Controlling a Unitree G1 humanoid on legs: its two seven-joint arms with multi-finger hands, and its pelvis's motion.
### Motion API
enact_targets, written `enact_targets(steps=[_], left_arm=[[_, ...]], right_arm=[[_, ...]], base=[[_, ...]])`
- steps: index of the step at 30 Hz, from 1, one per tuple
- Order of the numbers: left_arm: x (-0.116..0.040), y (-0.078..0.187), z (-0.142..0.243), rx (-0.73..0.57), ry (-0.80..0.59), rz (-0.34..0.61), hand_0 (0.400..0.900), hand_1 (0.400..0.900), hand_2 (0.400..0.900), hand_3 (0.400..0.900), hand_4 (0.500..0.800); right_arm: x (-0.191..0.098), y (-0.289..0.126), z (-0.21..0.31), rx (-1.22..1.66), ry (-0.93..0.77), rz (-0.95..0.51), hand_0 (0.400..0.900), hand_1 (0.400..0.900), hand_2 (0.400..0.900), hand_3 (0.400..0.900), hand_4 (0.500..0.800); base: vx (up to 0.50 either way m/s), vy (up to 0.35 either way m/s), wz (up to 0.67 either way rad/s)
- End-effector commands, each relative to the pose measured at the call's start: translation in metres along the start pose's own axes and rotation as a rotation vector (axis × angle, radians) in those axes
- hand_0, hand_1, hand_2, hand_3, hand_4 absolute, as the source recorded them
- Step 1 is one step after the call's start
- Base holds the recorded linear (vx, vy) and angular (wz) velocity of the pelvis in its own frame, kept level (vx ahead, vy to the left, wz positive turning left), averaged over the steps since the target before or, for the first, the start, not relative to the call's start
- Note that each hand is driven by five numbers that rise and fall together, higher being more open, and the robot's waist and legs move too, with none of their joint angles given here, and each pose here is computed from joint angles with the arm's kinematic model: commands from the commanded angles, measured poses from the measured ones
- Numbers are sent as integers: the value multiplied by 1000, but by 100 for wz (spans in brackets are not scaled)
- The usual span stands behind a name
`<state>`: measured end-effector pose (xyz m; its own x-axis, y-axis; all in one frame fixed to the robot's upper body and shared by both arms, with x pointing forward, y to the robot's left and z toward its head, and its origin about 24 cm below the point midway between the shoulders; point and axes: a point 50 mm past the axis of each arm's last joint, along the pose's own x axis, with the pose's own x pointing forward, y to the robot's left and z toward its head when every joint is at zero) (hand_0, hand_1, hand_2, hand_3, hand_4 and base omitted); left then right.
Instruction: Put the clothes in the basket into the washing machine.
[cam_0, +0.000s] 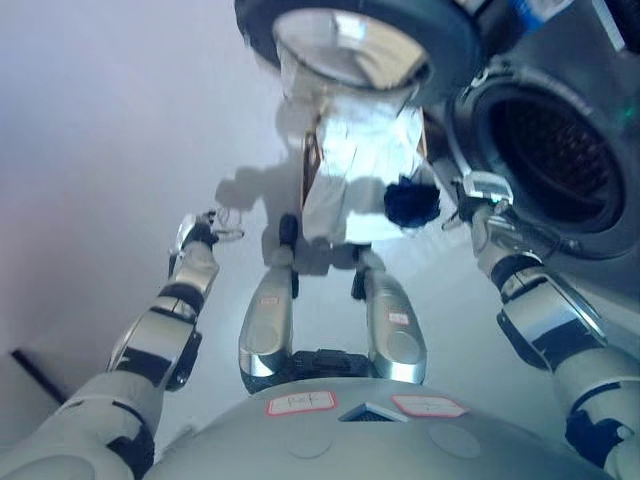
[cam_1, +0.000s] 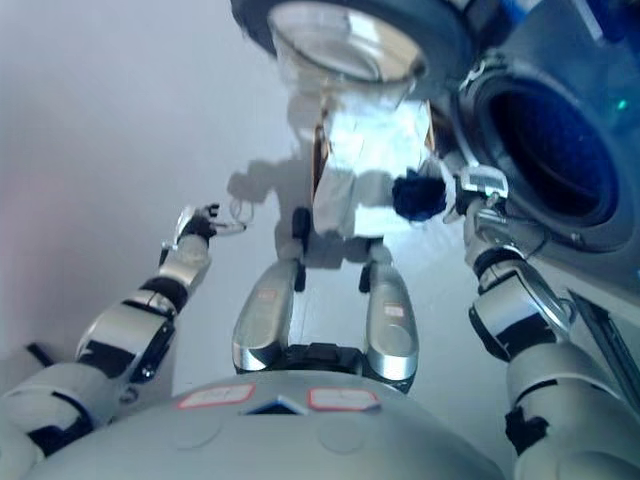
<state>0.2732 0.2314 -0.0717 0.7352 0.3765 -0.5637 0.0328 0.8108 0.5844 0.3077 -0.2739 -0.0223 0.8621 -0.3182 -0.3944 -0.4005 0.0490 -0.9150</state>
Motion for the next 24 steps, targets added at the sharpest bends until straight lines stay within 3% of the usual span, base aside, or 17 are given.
enact_targets(steps=[1,7,24], left_arm=[[2,15,-3,-23,26,112,900,900,900,900,800],[5,25,27,-78,-53,201,900,900,900,900,800],[4,36,32,-208,-67,327,900,900,900,900,800]], right_arm=[[-3,3,-11,-84,20,-64,900,900,900,900,800],[-2,-6,-4,-109,7,-151,900,900,900,900,800],[-7,-6,-32,-139,101,-255,900,900,900,900,800]], base=[[-84,11,6],[-87,4,12],[-36,4,9]])
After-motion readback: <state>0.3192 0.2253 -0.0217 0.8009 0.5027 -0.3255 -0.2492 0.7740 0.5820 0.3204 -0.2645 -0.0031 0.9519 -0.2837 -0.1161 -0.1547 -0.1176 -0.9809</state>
